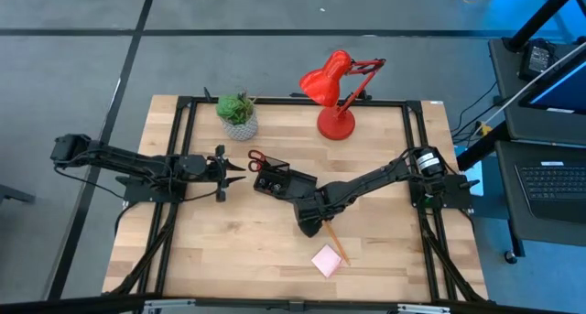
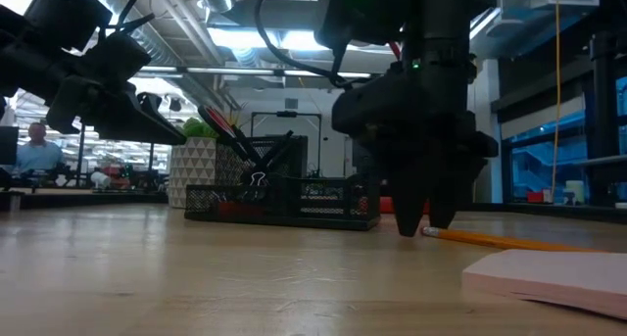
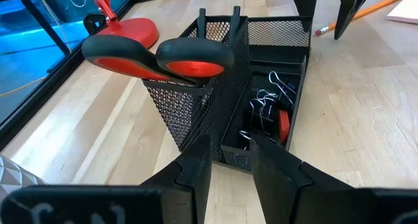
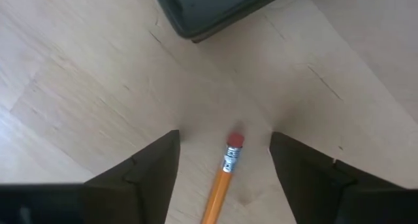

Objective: Pick and place office supplies into organizer
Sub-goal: Put the orange pencil into the black desk organizer

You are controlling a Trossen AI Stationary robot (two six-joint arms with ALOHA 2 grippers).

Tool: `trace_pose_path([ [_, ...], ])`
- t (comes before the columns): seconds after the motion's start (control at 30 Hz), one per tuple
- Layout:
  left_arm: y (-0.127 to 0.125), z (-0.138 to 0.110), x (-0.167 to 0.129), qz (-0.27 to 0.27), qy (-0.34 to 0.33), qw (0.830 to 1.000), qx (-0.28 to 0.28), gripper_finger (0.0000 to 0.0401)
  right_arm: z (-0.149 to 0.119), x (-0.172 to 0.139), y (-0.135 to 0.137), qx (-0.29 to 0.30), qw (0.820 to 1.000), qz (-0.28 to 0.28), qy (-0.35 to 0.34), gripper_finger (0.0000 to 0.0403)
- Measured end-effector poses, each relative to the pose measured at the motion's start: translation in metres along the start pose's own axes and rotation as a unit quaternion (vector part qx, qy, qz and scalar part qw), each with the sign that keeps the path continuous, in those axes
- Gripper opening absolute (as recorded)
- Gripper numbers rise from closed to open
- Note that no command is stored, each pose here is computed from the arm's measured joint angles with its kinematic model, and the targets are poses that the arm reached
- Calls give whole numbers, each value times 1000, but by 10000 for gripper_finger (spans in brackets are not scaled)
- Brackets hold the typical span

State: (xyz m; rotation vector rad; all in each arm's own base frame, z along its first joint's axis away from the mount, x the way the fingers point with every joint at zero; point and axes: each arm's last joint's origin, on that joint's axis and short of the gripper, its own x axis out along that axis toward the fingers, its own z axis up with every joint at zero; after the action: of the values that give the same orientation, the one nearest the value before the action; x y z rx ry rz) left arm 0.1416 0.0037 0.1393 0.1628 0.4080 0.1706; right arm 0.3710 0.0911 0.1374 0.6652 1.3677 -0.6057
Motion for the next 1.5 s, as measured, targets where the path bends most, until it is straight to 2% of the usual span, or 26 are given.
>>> trace_pose_path([
  [0.4, 0, 0, 0, 0, 0, 1000, 0, 100, 0, 0, -2, 1, 1000, -10, -2, 139],
  [0.87, 0, 0, 0, 0, 0, 1000, 0, 100, -3, 1, 1, -3, 1000, -2, 0, 54],
  [1.0, 0, 0, 0, 0, 0, 1000, 0, 100, -4, 0, 2, 6, 1000, 0, 1, 43],
  [1.5, 0, 0, 0, 0, 0, 1000, 0, 100, -8, 0, 4, -11, 1000, 0, 3, 42],
])
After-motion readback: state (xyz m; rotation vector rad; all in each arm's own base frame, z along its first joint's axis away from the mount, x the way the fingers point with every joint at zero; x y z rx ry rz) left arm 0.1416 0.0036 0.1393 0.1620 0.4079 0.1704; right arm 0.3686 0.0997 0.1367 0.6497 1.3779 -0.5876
